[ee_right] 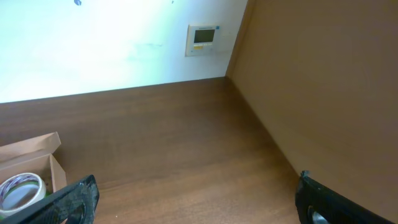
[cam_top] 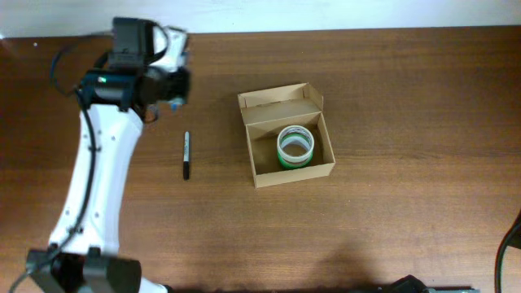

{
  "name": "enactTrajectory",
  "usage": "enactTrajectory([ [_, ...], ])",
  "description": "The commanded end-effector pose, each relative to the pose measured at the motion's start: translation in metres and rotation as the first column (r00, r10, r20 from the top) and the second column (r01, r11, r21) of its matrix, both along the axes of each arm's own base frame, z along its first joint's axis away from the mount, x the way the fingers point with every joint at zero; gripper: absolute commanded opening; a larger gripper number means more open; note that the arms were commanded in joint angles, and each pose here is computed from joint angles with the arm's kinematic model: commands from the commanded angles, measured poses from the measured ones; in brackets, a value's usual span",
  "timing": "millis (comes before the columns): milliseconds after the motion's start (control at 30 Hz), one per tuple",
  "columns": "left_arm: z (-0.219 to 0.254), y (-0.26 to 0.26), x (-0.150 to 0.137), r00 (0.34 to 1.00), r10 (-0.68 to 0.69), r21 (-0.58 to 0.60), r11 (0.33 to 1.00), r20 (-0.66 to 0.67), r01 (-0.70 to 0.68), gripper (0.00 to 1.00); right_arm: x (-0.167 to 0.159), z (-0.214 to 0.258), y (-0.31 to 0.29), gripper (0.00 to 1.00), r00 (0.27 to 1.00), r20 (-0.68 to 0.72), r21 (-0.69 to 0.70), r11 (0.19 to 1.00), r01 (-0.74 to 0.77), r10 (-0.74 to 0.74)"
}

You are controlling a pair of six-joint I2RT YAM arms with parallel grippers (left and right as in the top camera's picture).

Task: Pack container
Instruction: 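Carry the blue pen into the box and release it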

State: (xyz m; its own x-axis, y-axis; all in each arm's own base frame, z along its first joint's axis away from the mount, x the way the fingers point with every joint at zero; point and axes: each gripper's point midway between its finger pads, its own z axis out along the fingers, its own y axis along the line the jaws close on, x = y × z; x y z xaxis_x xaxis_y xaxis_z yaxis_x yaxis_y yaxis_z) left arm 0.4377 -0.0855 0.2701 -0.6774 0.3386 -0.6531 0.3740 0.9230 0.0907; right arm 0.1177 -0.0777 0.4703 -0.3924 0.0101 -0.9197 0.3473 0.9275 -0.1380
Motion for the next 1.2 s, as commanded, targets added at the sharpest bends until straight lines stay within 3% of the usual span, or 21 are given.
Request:
enactTrajectory([
  [0,-0.013,-0.050,-0.006,0.966,-0.259,0.122,0.959,0.003,0.257,0.02,-0.002,0.001,0.000,0.99,1.000,0.004,0.001,1.000,-0.005,0.005],
  [100,-0.017,-0.105,-0.019,0.868,-0.496,0.232,0.847,0.021,0.478,0.02,-0.002,0.001,0.000,0.99,1.000,0.004,0.001,1.000,-0.005,0.005],
  [200,-0.032,-0.150,-0.037,0.760,-0.650,0.294,0.723,-0.015,0.625,0.02,-0.002,0.001,0.000,0.99,1.000,0.002,0.000,1.000,-0.005,0.005],
  [400,-0.093,-0.201,-0.068,0.624,-0.762,0.283,0.568,-0.175,0.773,0.02,-0.002,0.001,0.000,0.99,1.000,0.002,0.000,1.000,-0.005,0.005],
  [700,-0.181,-0.202,-0.086,0.543,-0.730,0.196,0.511,-0.414,0.837,0.01,-0.002,0.001,0.000,0.99,1.000,0.002,0.000,1.000,-0.005,0.005],
  [967,-0.199,-0.202,-0.089,0.524,-0.723,0.169,0.507,-0.451,0.845,0.01,-0.002,0.001,-0.001,0.99,1.000,0.002,-0.001,1.000,-0.005,0.005],
  [1000,-0.199,-0.202,-0.089,0.527,-0.721,0.169,0.511,-0.450,0.843,0.04,-0.002,0.001,-0.001,0.99,1.000,0.002,-0.001,1.000,-0.005,0.005],
  [1100,-0.199,-0.202,-0.088,0.539,-0.714,0.168,0.525,-0.447,0.834,0.41,-0.002,0.001,-0.001,0.99,1.000,0.002,-0.001,1.000,-0.005,0.005],
  [1167,-0.195,-0.202,-0.083,0.568,-0.696,0.184,0.550,-0.438,0.815,0.56,-0.002,0.001,-0.001,0.99,1.000,0.002,-0.001,1.000,-0.004,0.004],
])
